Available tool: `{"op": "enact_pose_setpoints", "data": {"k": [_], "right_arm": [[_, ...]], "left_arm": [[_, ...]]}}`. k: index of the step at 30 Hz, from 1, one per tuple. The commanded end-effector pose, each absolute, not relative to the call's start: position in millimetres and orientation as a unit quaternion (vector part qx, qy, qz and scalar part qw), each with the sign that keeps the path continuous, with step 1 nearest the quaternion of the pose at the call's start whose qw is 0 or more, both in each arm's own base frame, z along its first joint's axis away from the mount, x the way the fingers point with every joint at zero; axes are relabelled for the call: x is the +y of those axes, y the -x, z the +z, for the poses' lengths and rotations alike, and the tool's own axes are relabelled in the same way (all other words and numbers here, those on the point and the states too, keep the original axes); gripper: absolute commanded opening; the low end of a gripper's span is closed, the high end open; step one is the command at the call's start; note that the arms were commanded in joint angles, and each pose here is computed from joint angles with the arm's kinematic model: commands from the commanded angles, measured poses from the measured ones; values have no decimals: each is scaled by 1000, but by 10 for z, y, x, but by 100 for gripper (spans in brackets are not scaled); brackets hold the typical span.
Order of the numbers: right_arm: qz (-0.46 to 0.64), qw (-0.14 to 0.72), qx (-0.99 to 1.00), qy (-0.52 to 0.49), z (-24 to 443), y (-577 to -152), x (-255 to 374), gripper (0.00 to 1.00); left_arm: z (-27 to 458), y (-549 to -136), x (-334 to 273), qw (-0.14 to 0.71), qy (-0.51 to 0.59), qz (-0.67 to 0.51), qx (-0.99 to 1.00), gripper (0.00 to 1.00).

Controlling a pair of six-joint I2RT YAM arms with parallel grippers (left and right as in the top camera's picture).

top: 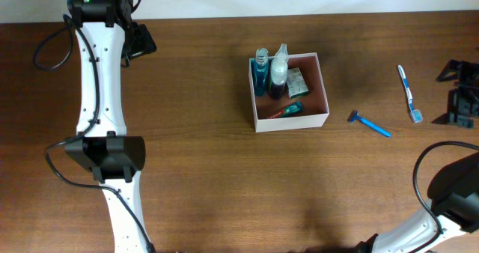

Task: Pack container
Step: 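Move the right gripper left over the blue razor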

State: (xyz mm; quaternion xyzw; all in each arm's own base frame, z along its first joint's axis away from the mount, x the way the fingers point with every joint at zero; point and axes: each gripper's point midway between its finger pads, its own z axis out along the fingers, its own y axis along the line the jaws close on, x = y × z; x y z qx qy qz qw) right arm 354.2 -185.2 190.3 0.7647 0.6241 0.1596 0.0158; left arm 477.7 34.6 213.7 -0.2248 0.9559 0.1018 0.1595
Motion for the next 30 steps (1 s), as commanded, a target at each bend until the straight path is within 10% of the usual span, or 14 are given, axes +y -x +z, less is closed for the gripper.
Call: {"op": "enact_pose_setpoints", "data": {"k": [1,30], "right_arm": [[105,4,573,-813,1793,-3488,-1799,99],[3,-4,457,-889,149,-3417,-1420,99]], "left_arm": [[2105,-4773,353,155,231,100,955,99],[2105,-4774,352,155,231,100,955,99]]}}
